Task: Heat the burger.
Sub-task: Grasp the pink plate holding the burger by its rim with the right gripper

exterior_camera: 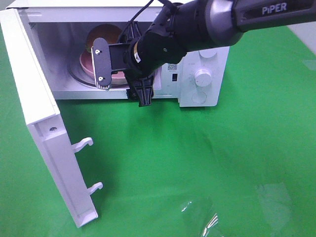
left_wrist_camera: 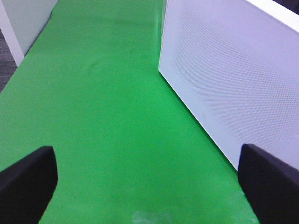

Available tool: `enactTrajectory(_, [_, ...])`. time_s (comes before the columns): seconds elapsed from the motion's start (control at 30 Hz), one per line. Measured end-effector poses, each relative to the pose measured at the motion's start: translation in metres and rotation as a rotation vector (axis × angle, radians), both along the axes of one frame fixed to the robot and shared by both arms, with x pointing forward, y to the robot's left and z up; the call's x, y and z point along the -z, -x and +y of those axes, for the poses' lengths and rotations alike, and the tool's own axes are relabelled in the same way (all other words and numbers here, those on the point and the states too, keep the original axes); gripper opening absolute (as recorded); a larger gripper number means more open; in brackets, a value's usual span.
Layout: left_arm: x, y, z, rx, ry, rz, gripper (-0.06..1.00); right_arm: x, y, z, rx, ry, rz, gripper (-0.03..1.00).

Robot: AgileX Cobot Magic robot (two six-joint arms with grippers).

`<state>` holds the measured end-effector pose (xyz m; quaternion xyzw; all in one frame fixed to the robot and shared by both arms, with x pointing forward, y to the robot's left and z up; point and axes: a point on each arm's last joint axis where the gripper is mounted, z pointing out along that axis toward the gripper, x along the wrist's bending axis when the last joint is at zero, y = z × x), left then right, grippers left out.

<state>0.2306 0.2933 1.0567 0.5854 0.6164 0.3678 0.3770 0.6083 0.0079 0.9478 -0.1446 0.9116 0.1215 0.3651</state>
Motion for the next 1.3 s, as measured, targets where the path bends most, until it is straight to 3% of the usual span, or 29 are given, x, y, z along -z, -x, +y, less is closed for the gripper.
enactTrajectory(1.1, [0.0,0.0,0.0,0.0,0.0,0.0,0.96,0.064,-0.032,0.034,0.098,-0.108,0.121,0.78])
enactTrajectory(1.23, [0.0,0.0,0.0,0.0,0.0,0.0,0.96,0.063,-0.032,0.035,0.1,-0.12,0.123,0.69])
enactTrajectory(1.3, [0.0,0.0,0.0,0.0,0.0,0.0,0.96,0.063,-0.032,0.036,0.105,-0.134,0.127,0.51])
